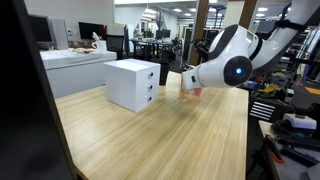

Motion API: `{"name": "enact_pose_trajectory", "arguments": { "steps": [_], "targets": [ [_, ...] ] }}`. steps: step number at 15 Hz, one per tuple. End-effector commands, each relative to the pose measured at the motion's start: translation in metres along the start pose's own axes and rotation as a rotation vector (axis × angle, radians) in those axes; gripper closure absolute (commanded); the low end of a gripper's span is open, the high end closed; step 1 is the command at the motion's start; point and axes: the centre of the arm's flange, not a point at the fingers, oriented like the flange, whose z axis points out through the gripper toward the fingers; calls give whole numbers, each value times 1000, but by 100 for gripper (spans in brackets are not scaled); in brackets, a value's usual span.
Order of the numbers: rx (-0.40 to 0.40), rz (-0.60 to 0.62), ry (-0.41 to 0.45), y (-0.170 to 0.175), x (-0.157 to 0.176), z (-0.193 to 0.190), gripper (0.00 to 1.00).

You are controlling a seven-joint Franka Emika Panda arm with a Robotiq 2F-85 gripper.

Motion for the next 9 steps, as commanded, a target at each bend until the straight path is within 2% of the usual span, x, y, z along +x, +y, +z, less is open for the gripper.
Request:
{"name": "enact_pose_trajectory", "arguments": {
  "steps": [1,8,9],
  "targets": [
    [-25,-23,-29,-13,1,-3,45],
    [-51,-54,-24,-19,3,-5,45],
    [-52,-56,-23,-20,3,-5,5]
  ]
}}
